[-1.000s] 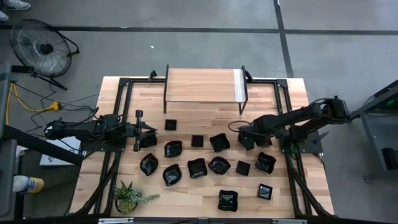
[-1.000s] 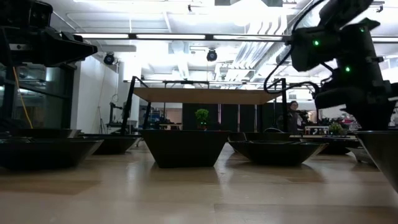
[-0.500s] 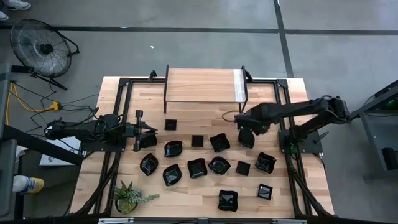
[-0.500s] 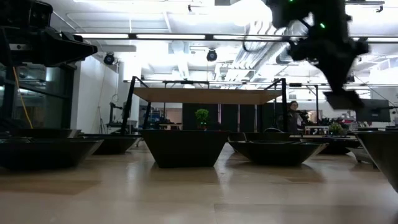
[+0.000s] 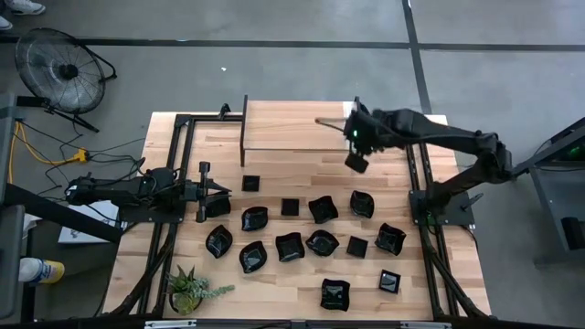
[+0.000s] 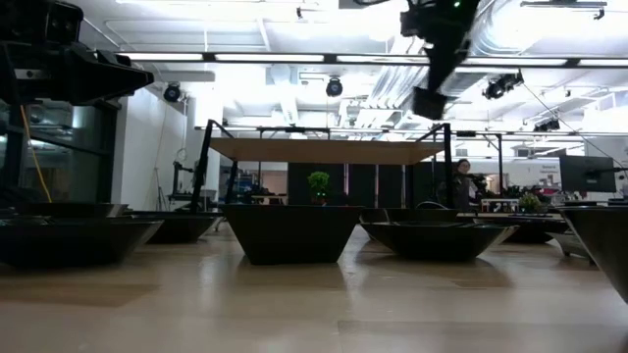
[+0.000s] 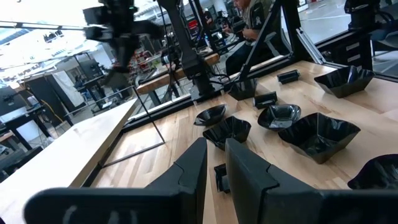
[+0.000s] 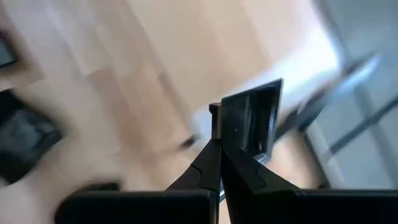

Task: Pick & Place Mini shaped plates
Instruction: Put the black square plate on the shelf

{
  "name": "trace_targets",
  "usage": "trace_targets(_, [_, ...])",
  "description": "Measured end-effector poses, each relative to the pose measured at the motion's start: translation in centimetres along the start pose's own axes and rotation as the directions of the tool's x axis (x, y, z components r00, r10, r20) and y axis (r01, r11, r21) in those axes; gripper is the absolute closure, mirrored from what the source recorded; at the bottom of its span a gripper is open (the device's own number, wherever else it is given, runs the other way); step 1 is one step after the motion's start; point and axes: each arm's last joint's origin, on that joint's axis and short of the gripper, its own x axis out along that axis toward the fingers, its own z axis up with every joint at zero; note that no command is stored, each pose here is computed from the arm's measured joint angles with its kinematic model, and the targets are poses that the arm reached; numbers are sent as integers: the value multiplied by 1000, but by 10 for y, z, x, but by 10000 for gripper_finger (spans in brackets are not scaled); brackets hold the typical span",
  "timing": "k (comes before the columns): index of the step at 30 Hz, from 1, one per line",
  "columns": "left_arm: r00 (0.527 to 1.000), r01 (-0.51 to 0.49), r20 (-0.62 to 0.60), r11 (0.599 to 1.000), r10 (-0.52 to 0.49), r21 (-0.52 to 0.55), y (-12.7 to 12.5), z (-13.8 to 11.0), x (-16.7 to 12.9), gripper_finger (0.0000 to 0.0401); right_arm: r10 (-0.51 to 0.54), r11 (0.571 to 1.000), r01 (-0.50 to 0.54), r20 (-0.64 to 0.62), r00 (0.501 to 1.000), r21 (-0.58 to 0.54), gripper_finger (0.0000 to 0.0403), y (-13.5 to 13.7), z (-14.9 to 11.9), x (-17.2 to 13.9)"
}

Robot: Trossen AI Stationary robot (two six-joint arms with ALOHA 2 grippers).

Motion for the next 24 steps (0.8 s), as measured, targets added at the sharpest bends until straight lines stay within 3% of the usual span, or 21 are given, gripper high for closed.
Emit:
trace_targets(3, [1000,0,0,1000,0,0,0,0,0,345,30,996,-24,74,997,-83,403,-14,9,4])
trace_targets(9, [1000,0,0,1000,0,0,0,0,0,345,17,981,1,89,996,-195,403,-34,13,13])
trace_targets(15, [1000,0,0,1000,0,0,0,0,0,345,-3,946,23,62,998,-323,403,-34,26,44])
trace_targets(21, [1000,0,0,1000,0,0,0,0,0,345,-158,904,128,-40,987,-409,403,-24,35,83])
trace_targets(24, [1000,0,0,1000,0,0,0,0,0,345,-185,893,146,-51,981,-427,403,-22,38,95])
